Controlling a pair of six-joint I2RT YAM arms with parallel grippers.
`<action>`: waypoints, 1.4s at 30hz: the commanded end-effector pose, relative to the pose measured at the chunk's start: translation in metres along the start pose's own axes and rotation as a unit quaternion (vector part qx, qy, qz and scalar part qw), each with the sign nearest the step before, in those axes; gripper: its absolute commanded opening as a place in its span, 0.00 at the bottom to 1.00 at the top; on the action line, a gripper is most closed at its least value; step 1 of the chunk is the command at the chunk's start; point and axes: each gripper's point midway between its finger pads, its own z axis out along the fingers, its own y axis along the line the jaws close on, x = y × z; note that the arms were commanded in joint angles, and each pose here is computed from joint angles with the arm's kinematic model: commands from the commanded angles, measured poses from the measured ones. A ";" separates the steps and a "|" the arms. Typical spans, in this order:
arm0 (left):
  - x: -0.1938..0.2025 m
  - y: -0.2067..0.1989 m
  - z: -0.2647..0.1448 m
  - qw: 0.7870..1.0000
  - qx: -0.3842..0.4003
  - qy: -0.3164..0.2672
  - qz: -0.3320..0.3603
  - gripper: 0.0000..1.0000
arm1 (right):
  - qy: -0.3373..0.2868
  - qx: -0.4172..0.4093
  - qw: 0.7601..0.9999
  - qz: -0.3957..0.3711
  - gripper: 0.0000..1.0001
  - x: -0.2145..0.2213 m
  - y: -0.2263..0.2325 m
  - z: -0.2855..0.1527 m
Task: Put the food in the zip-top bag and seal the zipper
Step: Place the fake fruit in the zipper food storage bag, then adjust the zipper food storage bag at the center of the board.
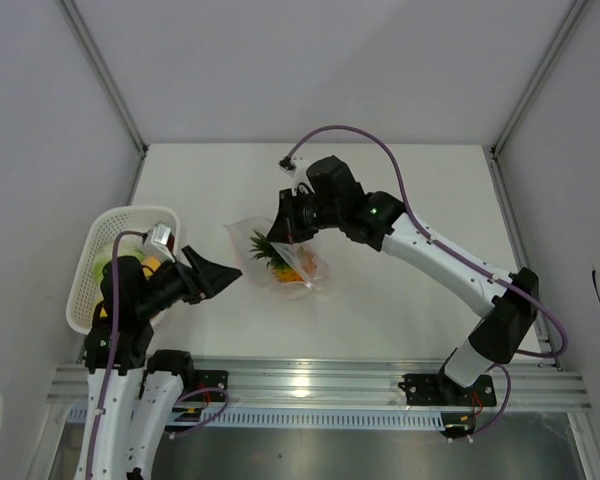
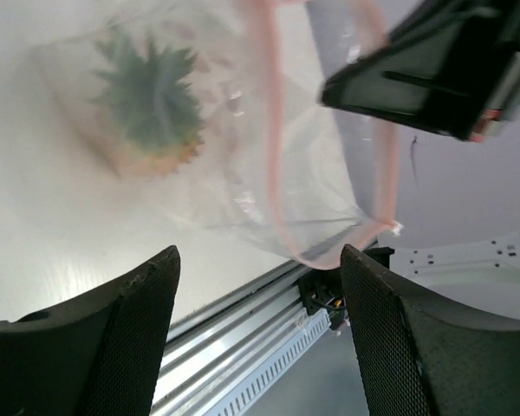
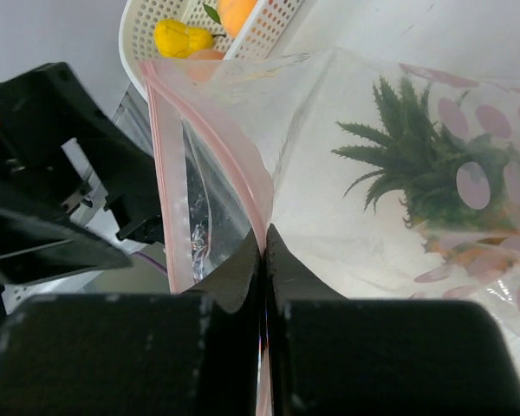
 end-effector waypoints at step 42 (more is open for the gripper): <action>0.018 -0.021 0.036 0.990 0.096 0.097 -0.025 0.00 | -0.104 0.162 0.977 -0.088 0.00 -0.030 -0.011 -0.084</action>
